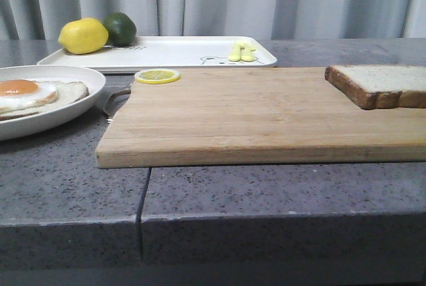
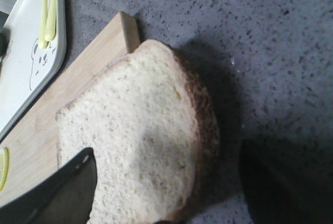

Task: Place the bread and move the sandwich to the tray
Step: 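Lower the right gripper to the bread slice on the cutting board and grasp it, then lift the bread slice with the right gripper and carry it toward the egg plate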

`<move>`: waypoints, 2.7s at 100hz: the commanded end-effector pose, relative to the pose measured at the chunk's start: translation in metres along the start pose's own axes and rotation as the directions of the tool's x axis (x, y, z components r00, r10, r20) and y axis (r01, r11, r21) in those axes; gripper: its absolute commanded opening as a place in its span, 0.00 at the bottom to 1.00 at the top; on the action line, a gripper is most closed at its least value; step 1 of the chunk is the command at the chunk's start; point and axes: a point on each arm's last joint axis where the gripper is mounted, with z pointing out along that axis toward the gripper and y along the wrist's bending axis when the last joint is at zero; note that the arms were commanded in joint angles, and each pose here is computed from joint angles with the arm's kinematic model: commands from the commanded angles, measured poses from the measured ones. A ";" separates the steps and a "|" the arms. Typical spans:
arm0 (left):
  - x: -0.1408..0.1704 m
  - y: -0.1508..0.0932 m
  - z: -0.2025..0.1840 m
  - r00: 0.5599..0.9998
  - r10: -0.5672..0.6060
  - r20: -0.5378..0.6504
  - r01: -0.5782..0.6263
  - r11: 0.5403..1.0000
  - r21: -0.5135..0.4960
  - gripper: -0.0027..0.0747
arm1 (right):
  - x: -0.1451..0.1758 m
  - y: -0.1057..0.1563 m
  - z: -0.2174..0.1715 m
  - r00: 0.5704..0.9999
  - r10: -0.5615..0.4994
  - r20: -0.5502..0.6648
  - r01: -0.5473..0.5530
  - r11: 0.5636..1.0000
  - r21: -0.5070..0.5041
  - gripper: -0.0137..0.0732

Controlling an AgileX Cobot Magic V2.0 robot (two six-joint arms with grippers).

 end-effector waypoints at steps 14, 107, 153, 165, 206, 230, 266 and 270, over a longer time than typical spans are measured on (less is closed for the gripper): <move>-0.014 -0.004 -0.006 0.996 -0.008 0.088 0.006 1.000 0.022 0.53 | -0.007 0.010 -0.003 1.000 -0.015 0.016 0.016 0.998 -0.061 0.80; -0.014 -0.004 -0.006 0.996 -0.008 0.088 0.006 1.000 0.022 0.53 | -0.004 -0.002 0.008 0.999 0.011 -0.030 -0.012 0.999 -0.033 0.21; -0.014 -0.004 -0.006 0.996 -0.008 0.088 0.006 1.000 0.022 0.53 | -0.012 0.045 -0.025 0.996 -0.089 0.010 0.089 0.975 -0.203 0.09; -0.014 -0.004 -0.006 0.996 -0.008 0.088 0.006 1.000 0.022 0.53 | -0.017 0.072 -0.046 0.995 -0.088 0.055 0.100 0.956 -0.276 0.09; -0.014 -0.004 -0.006 0.996 -0.008 0.088 0.006 1.000 0.022 0.53 | 0.013 0.159 -0.085 0.979 0.010 0.206 0.088 0.883 -0.460 0.09; -0.014 -0.004 -0.006 0.996 -0.008 0.088 0.006 1.000 0.022 0.53 | 0.046 0.185 -0.059 0.988 0.056 0.146 0.011 0.904 -0.426 0.09; -0.014 -0.004 -0.006 0.996 -0.008 0.088 0.006 1.000 0.022 0.53 | 0.100 0.253 -0.009 0.998 -0.059 0.015 0.060 0.915 -0.399 0.09; -0.014 -0.004 -0.006 0.996 -0.008 0.088 0.006 1.000 0.022 0.53 | 0.105 0.260 -0.001 0.998 -0.070 -0.001 0.064 0.914 -0.401 0.09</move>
